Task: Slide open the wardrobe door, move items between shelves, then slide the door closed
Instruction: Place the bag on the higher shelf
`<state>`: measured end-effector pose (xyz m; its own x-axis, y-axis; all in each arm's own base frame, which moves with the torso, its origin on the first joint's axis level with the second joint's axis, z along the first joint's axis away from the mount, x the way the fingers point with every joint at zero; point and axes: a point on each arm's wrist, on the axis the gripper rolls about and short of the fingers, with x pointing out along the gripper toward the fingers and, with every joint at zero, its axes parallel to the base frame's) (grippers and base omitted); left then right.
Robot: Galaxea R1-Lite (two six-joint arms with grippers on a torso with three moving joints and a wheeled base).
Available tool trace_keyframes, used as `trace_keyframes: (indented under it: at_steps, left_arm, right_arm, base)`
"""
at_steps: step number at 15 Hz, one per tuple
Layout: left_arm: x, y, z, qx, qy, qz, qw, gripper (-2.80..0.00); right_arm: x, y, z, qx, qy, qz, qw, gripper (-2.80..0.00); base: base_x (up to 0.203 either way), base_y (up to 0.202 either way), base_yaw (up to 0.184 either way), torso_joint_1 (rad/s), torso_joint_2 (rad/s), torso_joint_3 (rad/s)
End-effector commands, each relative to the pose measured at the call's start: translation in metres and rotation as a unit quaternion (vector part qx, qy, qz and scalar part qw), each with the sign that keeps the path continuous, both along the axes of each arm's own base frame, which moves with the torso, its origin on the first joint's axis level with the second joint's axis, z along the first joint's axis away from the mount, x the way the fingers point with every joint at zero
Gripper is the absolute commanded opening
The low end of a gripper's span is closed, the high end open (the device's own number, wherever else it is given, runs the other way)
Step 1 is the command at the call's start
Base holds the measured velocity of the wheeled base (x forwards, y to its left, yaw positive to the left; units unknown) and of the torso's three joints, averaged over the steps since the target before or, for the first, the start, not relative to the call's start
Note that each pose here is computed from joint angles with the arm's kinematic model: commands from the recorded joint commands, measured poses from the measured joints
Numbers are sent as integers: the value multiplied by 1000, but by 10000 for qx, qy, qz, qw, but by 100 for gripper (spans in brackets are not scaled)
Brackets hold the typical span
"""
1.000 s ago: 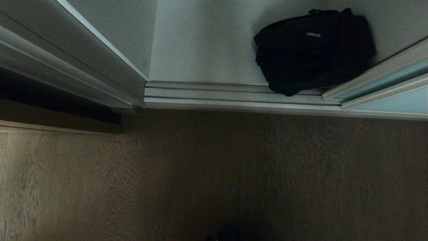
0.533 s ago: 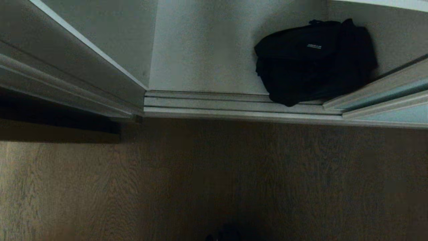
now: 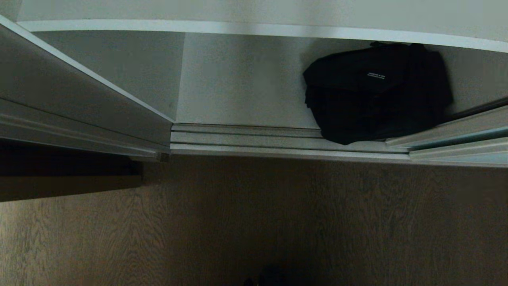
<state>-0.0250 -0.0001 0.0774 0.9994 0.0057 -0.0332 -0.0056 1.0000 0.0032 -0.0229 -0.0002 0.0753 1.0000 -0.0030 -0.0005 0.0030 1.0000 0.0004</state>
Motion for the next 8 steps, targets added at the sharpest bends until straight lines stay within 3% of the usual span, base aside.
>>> trace_keyframes:
  at_steps: [1,4,6,8]
  left_arm:
    - [0,0,0,-1,2,2,10000,-280]
    - [-1,0,1,-16,-3,13,10000,-280]
    - [-8,1,22,-56,-202,131,9997,-280]
    - [-10,0,50,-117,9,99,9999,-280]
  right_arm:
    - [0,0,0,-2,-7,0,10000,-280]
    - [0,0,0,-2,-9,0,10000,-280]
    - [0,0,0,-2,-10,0,10000,-280]
    - [0,0,0,-2,-10,0,10000,-280]
  base:
    - [0,0,0,0,0,0]
    - [0,0,0,0,0,0]
    - [0,0,0,0,0,0]
    - [0,0,0,0,0,0]
